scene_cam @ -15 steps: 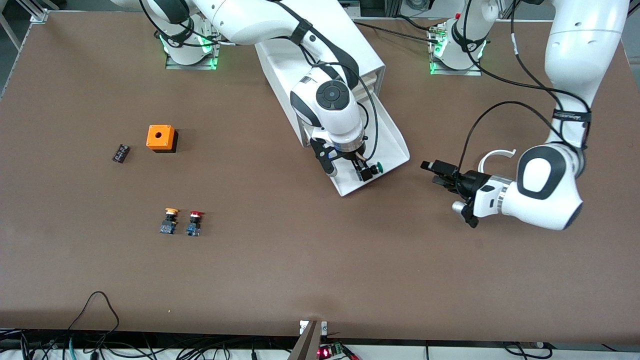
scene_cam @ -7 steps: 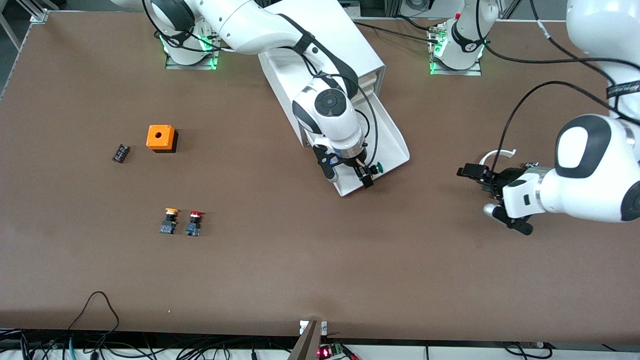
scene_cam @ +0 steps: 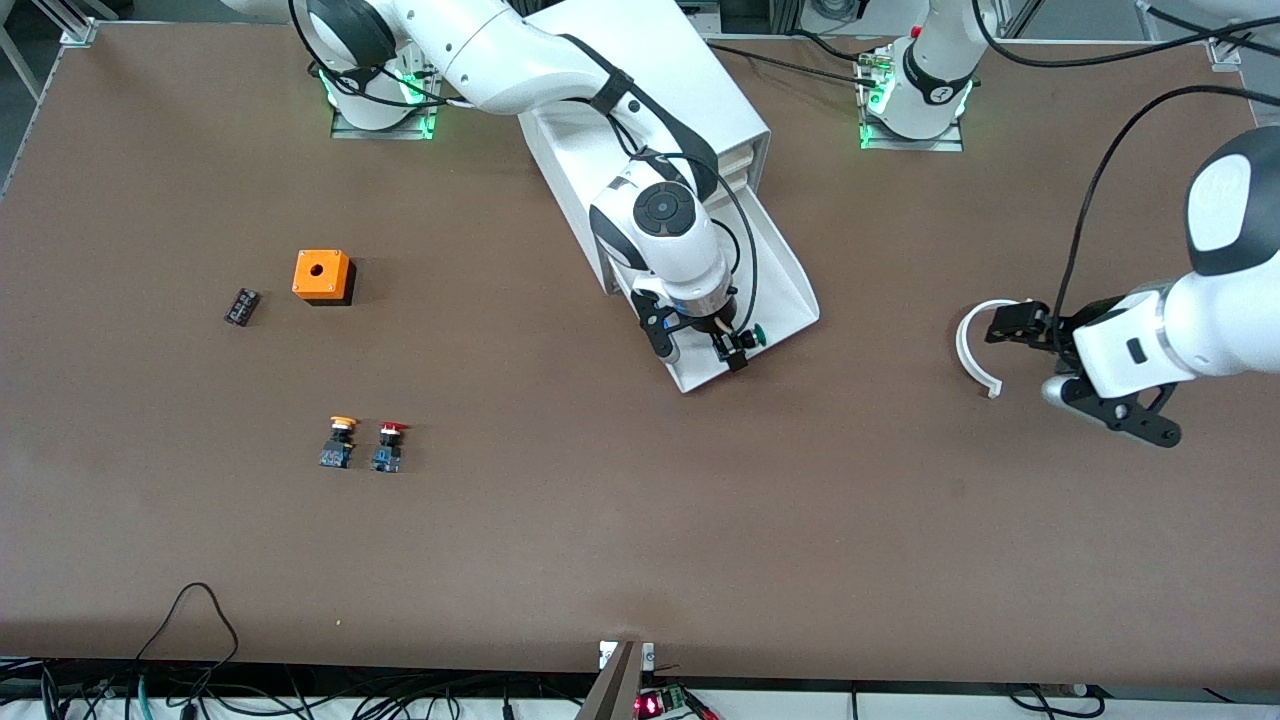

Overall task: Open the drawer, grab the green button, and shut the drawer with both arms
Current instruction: 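Grasp the green button in the drawer with the right gripper while the left withdraws, then lift the green button out of the drawer with the right gripper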

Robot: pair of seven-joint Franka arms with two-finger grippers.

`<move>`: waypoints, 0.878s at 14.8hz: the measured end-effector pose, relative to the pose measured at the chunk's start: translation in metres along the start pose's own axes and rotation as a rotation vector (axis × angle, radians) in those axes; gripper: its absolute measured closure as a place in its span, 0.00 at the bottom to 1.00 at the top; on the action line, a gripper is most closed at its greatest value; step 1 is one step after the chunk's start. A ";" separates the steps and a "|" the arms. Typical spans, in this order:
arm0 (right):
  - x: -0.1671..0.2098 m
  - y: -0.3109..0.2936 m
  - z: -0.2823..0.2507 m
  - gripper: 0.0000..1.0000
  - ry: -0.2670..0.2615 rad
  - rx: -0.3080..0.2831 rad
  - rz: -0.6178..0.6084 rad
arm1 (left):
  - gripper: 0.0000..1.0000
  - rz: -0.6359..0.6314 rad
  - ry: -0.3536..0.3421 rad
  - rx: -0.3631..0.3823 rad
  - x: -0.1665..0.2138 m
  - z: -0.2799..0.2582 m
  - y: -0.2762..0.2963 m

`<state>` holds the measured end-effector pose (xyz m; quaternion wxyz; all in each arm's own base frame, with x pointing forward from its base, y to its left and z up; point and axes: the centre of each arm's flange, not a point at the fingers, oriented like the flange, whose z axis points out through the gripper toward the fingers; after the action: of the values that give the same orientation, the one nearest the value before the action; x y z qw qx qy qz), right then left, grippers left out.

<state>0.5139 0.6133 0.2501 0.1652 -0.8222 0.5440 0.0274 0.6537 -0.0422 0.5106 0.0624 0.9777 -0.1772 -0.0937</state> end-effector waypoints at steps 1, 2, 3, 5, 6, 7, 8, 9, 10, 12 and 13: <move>0.000 0.000 0.000 0.47 0.000 0.000 0.001 | 0.00 -0.001 0.003 0.013 -0.003 -0.005 0.000; -0.001 0.000 0.000 0.56 -0.002 0.001 0.002 | 0.00 -0.001 0.005 0.019 -0.004 -0.007 0.000; -0.002 -0.001 -0.002 0.58 -0.007 0.002 0.005 | 0.00 -0.002 0.005 0.021 -0.005 -0.008 0.001; -0.006 -0.001 -0.004 0.58 -0.015 0.001 0.005 | 0.00 -0.003 0.005 0.021 -0.005 -0.008 0.001; -0.006 0.000 -0.004 0.58 -0.015 -0.002 0.006 | 0.00 -0.004 0.002 0.020 -0.005 -0.009 0.002; -0.007 -0.001 -0.006 0.58 -0.013 -0.009 0.005 | 0.00 -0.005 -0.002 0.019 -0.007 -0.009 0.002; -0.009 -0.004 -0.012 0.58 -0.011 -0.016 0.005 | 0.00 -0.007 -0.006 0.018 -0.008 -0.009 0.002; -0.011 -0.009 -0.021 0.58 -0.010 -0.021 0.004 | 0.00 -0.010 -0.009 0.017 -0.008 -0.010 0.001; -0.013 -0.014 -0.030 0.58 -0.011 -0.022 0.004 | 0.00 -0.015 -0.010 0.016 -0.009 -0.010 -0.001; -0.012 -0.024 -0.045 0.58 -0.013 -0.013 -0.014 | 0.00 -0.030 -0.009 0.014 -0.013 -0.011 -0.010; -0.008 -0.028 -0.052 0.58 -0.012 -0.010 -0.033 | 0.00 -0.034 -0.010 0.012 -0.014 -0.011 -0.013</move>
<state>0.5293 0.6151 0.3076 0.1649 -0.8318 0.5290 0.0324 0.6476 -0.0245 0.5213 0.0539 0.9805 -0.1614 -0.0984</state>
